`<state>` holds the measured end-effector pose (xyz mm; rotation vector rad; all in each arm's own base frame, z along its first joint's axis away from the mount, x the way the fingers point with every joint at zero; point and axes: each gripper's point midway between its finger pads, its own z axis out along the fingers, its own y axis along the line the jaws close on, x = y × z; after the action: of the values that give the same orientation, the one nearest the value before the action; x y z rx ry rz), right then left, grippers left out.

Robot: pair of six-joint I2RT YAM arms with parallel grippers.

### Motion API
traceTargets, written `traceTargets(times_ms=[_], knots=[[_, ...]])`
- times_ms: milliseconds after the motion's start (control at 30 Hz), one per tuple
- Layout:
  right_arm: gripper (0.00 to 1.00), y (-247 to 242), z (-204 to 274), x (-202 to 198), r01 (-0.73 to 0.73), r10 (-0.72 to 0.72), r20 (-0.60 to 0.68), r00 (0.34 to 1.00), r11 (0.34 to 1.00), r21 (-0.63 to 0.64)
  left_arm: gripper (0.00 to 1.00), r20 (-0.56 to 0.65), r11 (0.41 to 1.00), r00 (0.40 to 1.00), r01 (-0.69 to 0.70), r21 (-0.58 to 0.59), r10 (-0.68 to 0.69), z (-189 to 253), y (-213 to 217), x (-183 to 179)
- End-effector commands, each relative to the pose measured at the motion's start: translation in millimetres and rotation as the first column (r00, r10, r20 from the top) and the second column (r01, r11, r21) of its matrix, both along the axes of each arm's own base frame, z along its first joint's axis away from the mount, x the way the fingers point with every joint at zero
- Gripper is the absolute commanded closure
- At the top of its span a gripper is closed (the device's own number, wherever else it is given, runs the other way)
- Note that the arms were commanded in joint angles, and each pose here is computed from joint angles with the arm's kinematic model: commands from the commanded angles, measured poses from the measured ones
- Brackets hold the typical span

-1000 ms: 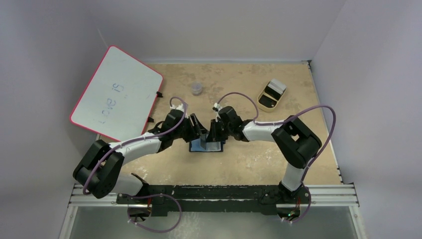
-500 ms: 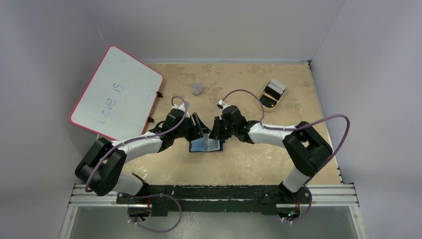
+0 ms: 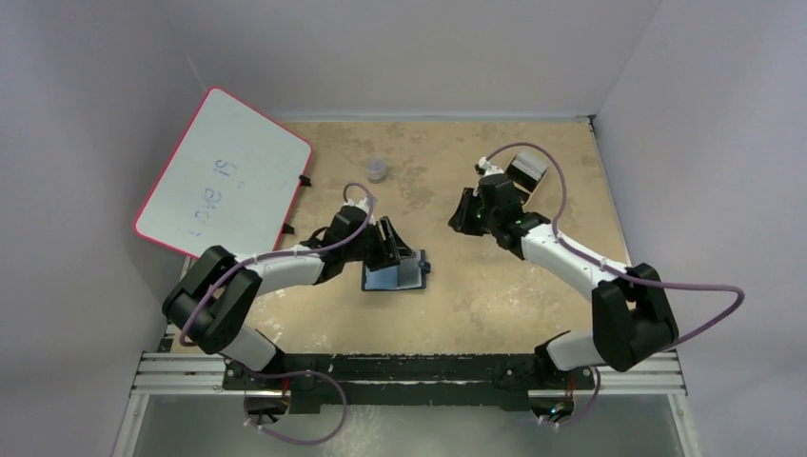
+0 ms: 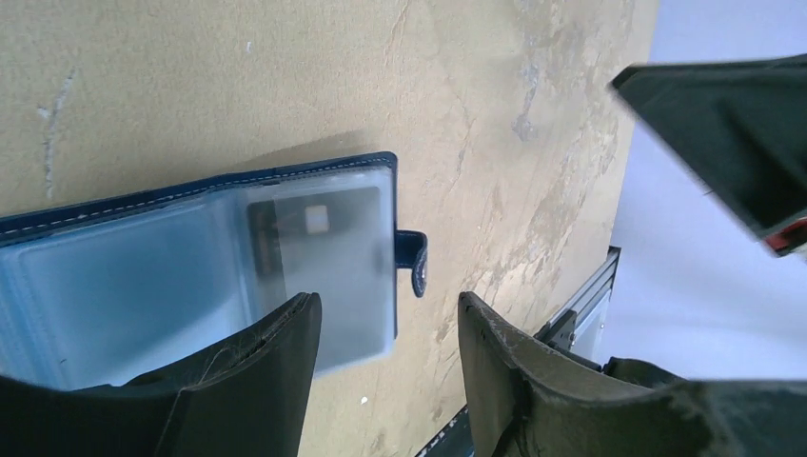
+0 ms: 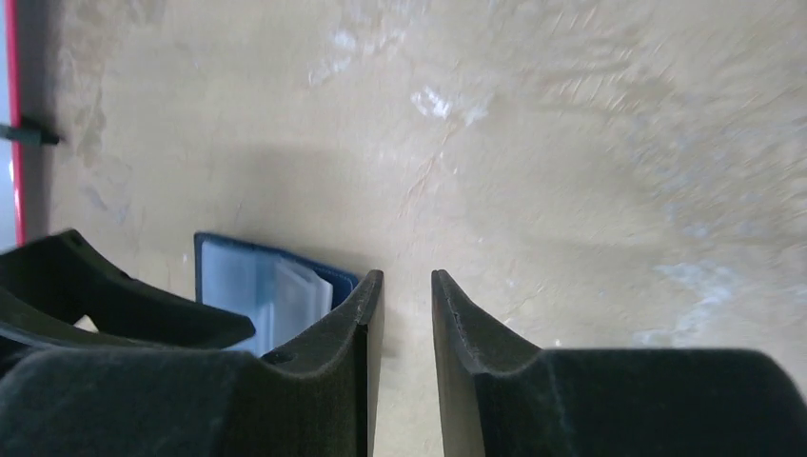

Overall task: Put the credit cards into the card holder
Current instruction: Turn over the card slot in the card holder, then pick up the credit card from the storage box.

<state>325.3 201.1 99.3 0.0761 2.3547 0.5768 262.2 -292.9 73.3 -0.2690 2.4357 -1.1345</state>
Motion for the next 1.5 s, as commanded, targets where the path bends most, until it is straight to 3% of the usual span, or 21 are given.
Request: traceTargets(times_ms=[0, 233, 333, 467, 600, 967, 1133, 1467], knots=[[0.72, -22, 40, 25, 0.03, -0.02, 0.108, 0.994, 0.995, -0.094, 0.46, 0.071, 0.996, 0.996, 0.05, -0.072, -0.045, 28, -23, 11], [0.62, -68, 74, 77, 0.101, -0.035, 0.221, 0.975, 0.95, -0.296, 0.46, 0.109, 0.998, 0.994, 0.019, 0.052, -0.024, 29, -3, 14], [0.57, -93, 80, 99, 0.131, -0.03, 0.225, 0.974, 0.883, -0.451, 0.45, 0.123, 0.989, 0.992, 0.001, 0.147, -0.019, 32, 13, 11], [0.51, -123, 98, 128, 0.173, -0.009, 0.267, 0.964, 0.782, -0.598, 0.35, 0.156, 0.975, 0.987, 0.012, 0.223, -0.047, 53, 29, 5], [0.47, -153, 87, 147, 0.152, -0.006, 0.206, 0.979, 0.694, -0.704, 0.32, 0.207, 0.935, 0.978, -0.038, 0.354, -0.039, 69, 62, 1], [0.4, -196, 35, 172, -0.06, 0.114, 0.007, 0.993, 0.574, -0.817, 0.31, 0.299, 0.903, 0.953, -0.079, 0.423, -0.056, 114, 96, -15], [0.4, -212, 24, 181, -0.058, 0.091, -0.01, 0.996, 0.542, -0.839, 0.31, 0.347, 0.891, 0.937, -0.12, 0.438, -0.044, 119, 106, -14], [0.41, -229, 3, 202, -0.044, 0.044, -0.027, 0.999, 0.451, -0.891, 0.32, 0.304, 0.884, 0.947, -0.054, 0.464, -0.102, 104, 102, -19]])
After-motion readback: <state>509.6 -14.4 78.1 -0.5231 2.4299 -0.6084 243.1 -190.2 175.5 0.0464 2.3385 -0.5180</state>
